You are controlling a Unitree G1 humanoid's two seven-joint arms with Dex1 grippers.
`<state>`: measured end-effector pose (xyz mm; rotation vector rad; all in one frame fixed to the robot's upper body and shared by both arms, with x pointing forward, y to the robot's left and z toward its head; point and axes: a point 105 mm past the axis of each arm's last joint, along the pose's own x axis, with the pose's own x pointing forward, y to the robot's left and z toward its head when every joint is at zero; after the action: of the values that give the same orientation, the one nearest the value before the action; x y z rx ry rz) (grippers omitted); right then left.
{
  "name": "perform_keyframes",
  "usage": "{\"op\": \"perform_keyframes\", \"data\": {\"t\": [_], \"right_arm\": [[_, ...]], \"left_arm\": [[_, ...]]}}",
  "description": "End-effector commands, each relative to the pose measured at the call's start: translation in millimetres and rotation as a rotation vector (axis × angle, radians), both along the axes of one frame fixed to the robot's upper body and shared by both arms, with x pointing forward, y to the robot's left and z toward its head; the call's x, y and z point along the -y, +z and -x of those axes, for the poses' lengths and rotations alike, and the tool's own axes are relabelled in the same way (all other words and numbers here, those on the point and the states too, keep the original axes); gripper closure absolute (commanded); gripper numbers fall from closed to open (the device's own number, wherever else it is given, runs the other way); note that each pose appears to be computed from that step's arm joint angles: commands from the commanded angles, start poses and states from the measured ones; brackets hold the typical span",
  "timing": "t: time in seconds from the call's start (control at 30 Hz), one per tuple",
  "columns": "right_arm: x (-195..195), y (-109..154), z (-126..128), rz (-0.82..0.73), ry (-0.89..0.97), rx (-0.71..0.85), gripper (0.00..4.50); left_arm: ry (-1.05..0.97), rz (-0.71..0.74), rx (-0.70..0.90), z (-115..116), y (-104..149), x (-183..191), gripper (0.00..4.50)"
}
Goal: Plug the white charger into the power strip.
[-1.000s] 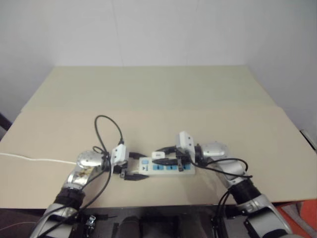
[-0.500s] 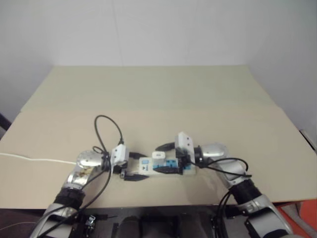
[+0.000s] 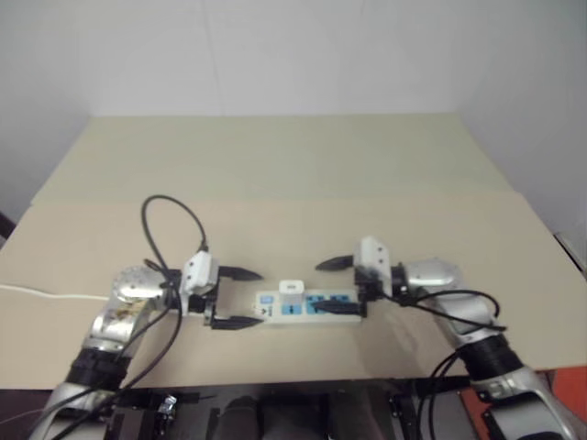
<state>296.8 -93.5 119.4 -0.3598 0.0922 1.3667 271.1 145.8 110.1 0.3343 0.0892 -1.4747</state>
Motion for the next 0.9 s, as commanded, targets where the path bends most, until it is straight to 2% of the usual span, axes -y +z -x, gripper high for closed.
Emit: {"op": "perform_keyframes", "data": {"t": [0.03,0.43,0.9], "right_arm": [[24.2,40.0,8.8,-0.029,-0.006,0.094,0.0],[118.4,67.0,25.8,0.102,-0.214,0.111,0.0],[123.3,61.7,30.0,0.12,-0.244,0.101,0.0]], "left_arm": [[0.009,0.036,0.073,3.8,33.9,-11.8,0.03],[0.203,-0.059,0.064,23.7,58.5,-78.7,0.03],[0.207,-0.043,0.05,28.3,59.7,-69.8,0.03]]}}
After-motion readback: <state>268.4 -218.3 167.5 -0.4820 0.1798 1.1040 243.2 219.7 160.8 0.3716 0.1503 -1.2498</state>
